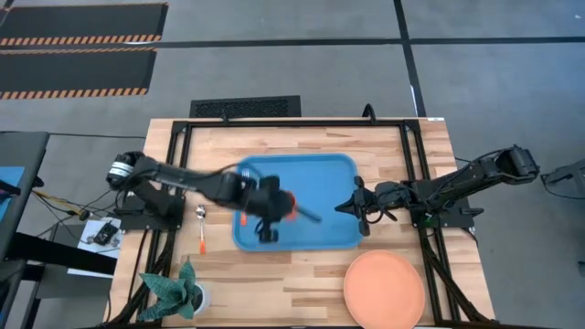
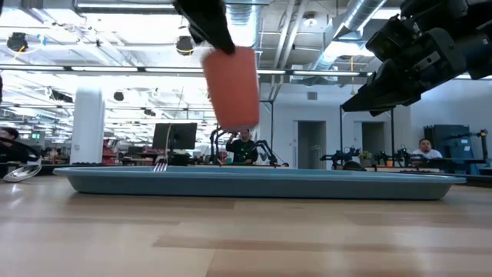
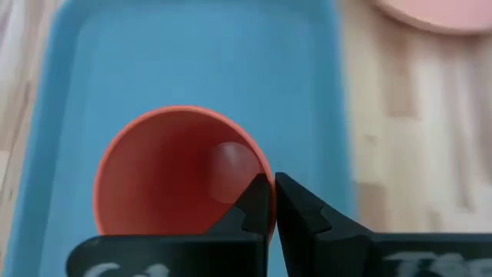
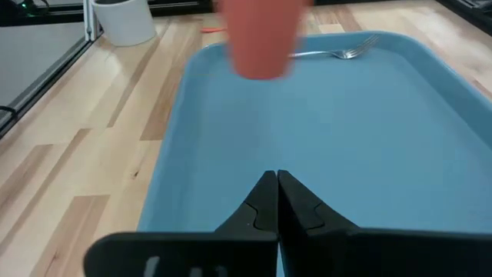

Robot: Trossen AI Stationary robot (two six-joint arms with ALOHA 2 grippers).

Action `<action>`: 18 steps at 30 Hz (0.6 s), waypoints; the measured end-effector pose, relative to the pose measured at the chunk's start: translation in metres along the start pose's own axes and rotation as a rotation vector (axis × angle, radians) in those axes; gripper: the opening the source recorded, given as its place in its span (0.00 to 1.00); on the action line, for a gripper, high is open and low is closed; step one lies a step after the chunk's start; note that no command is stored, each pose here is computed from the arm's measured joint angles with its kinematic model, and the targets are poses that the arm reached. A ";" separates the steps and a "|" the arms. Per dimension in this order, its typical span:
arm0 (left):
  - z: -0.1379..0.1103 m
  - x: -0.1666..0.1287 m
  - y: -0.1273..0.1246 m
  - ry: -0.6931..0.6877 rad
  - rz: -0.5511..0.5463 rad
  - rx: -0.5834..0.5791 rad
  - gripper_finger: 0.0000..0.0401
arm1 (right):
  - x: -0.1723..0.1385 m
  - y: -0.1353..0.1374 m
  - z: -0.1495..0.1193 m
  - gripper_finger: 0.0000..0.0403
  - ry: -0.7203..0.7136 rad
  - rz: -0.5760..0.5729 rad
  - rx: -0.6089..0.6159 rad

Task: Pick and place plate/cup/fork/spoon on tray
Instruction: Put the orange cup on the top side of the blue serving tray

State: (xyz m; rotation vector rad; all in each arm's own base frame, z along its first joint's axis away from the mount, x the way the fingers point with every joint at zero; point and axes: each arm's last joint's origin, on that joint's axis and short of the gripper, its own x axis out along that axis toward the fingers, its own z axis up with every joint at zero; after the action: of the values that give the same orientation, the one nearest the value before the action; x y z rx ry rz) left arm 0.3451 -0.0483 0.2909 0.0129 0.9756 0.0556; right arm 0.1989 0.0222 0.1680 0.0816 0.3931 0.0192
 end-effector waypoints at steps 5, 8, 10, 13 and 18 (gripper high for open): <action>0.006 0.039 0.028 0.054 -0.013 -0.018 0.00 | 0.000 0.000 -0.001 0.03 0.006 0.000 0.000; 0.009 0.062 0.032 0.116 -0.012 0.007 0.00 | 0.000 0.000 -0.001 0.03 0.011 -0.001 -0.001; 0.015 0.070 0.036 0.126 -0.008 0.023 0.00 | 0.000 0.000 -0.001 0.03 0.014 -0.002 -0.001; 0.021 0.081 0.043 0.163 0.001 0.039 0.00 | 0.000 0.000 -0.002 0.03 0.021 -0.003 -0.001; 0.025 0.091 0.055 0.195 0.002 0.043 0.00 | 0.000 0.000 -0.002 0.03 0.023 -0.003 -0.001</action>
State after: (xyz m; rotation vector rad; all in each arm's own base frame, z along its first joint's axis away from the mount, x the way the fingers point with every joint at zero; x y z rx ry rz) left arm 0.4139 0.0117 0.2318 0.0487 1.1711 0.0385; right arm 0.1980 0.0221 0.1659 0.0800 0.4165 0.0175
